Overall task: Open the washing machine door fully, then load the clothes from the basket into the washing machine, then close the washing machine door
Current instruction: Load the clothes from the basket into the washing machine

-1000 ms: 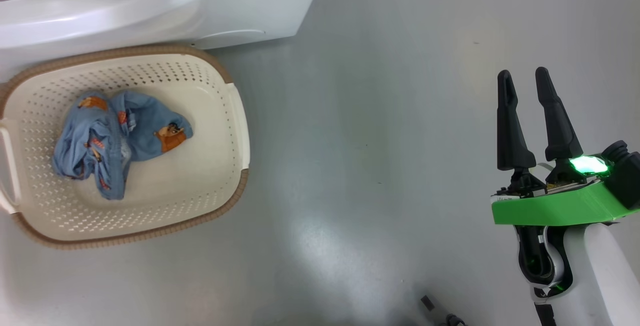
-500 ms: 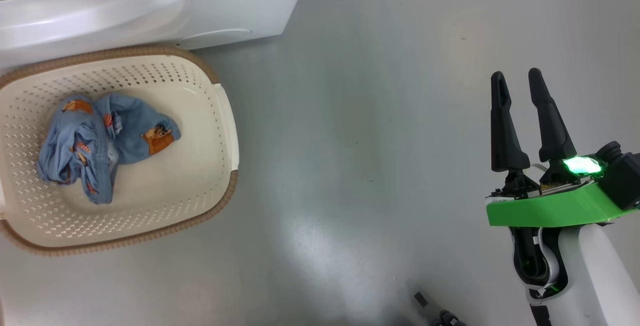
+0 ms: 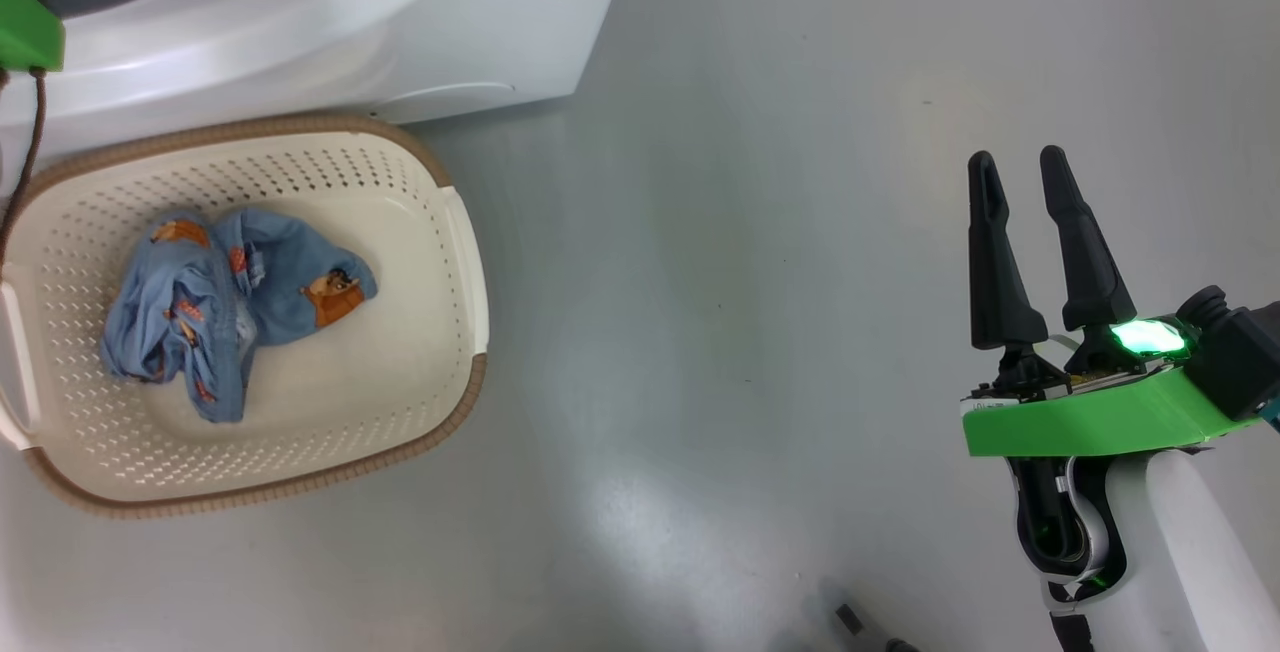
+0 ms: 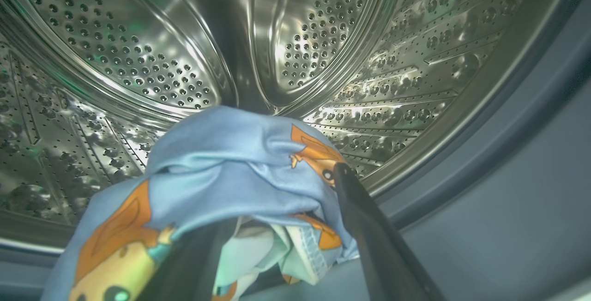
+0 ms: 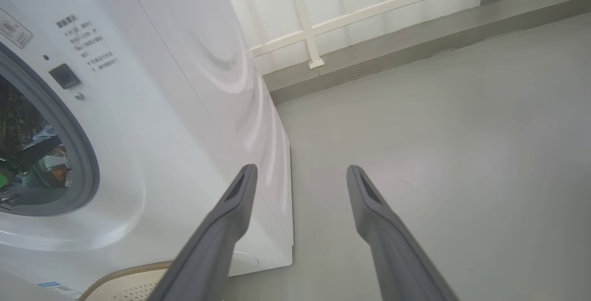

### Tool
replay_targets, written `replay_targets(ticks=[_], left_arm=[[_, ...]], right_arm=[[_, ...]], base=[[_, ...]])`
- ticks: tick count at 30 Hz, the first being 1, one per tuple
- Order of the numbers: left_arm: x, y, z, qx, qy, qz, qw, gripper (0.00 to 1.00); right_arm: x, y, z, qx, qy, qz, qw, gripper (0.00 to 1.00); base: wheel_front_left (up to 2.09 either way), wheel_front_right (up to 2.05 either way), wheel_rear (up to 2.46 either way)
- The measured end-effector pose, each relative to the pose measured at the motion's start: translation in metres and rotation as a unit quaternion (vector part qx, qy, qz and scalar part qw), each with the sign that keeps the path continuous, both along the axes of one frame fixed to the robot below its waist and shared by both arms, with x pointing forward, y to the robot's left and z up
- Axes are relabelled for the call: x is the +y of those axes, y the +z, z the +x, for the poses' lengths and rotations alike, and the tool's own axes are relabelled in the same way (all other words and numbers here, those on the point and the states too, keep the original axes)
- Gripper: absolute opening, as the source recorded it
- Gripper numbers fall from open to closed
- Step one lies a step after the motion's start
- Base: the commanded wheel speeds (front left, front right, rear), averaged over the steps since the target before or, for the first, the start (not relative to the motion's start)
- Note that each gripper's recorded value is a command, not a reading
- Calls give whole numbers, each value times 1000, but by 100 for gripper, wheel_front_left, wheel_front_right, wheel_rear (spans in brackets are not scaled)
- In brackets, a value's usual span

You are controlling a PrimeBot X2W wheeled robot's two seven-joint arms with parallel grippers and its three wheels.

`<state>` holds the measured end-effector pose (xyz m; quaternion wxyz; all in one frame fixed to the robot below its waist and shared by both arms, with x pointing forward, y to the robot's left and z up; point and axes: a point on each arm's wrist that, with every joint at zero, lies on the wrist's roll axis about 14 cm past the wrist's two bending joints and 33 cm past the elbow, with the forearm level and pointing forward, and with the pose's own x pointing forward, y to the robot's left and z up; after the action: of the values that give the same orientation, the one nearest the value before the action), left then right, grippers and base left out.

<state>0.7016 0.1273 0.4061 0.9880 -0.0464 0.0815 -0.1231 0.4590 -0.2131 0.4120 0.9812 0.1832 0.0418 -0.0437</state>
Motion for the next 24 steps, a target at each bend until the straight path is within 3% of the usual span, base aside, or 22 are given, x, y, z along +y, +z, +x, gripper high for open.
replay_targets(ticks=[24], left_arm=[[7, 32, -46, 24, -11, 14, 1000, 100]], right_arm=[[12, 39, -14, -41, 11, 15, 999, 100]], base=[[0, 0, 0]])
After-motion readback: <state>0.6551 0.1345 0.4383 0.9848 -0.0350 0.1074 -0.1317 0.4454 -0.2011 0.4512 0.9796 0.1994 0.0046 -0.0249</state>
